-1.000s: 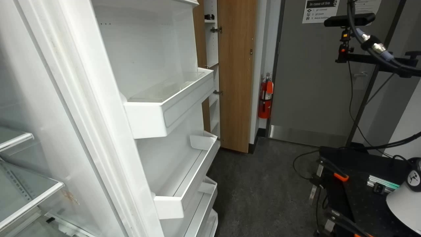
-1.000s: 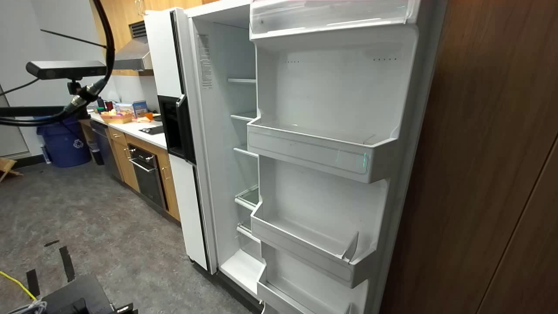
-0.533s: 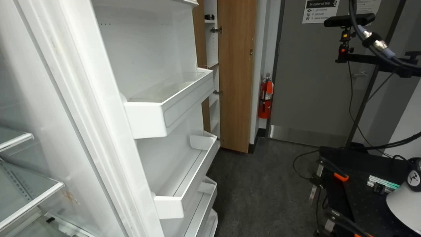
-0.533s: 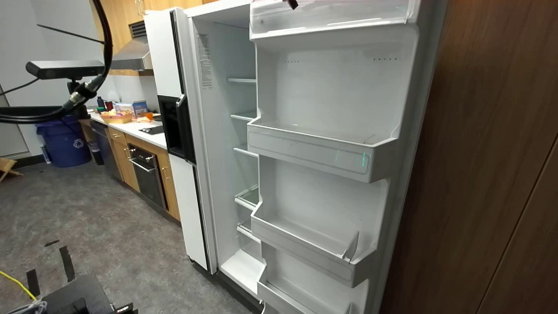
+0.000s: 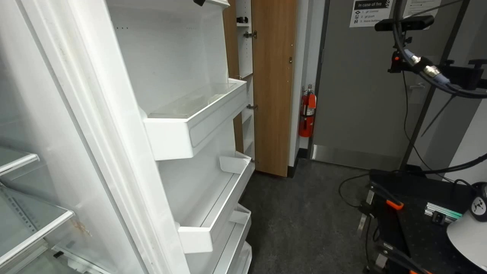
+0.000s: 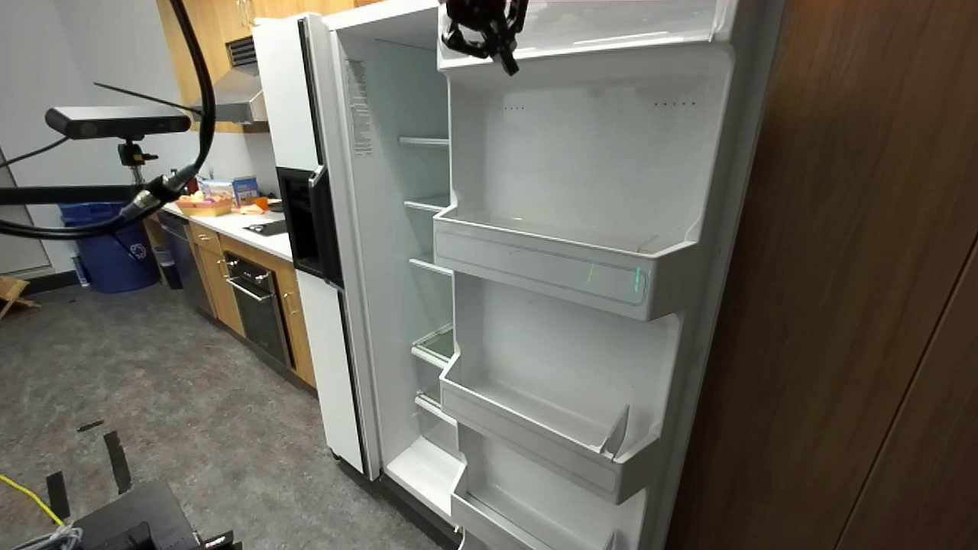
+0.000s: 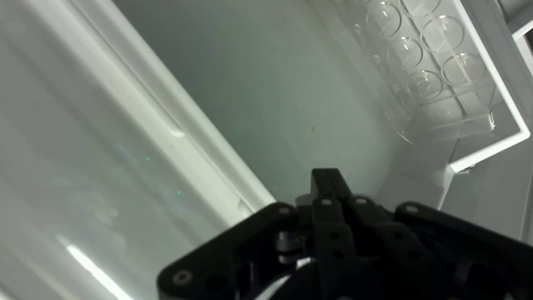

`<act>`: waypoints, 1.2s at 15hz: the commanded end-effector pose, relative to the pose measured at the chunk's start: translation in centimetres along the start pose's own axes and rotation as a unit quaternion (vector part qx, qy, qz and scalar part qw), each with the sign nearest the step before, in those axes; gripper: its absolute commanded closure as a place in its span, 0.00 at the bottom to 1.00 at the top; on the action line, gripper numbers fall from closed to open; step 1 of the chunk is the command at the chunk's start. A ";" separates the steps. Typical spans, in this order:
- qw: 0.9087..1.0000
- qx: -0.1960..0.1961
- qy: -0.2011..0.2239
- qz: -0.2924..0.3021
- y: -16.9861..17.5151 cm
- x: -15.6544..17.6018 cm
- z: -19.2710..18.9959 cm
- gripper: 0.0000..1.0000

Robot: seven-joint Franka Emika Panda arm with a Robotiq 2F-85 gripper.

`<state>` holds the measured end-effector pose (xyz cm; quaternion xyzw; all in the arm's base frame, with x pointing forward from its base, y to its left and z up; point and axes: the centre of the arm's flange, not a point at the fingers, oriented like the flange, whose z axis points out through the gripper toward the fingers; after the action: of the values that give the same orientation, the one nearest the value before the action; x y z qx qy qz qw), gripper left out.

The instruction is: Open the cover on the topmost shelf of the fridge door.

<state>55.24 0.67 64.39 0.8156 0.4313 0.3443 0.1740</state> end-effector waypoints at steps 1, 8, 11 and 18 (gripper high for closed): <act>1.000 -0.012 0.010 -0.009 -1.5 0.9 2.3 1.00; 0.997 -0.037 0.055 -0.036 -2.1 3.6 0.8 1.00; 0.996 -0.047 0.062 -0.038 -1.8 3.9 0.1 1.00; 0.995 -0.063 0.076 -0.034 -1.2 4.2 -1.5 1.00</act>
<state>55.73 4.66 64.25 0.7781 0.4496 0.3947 0.1913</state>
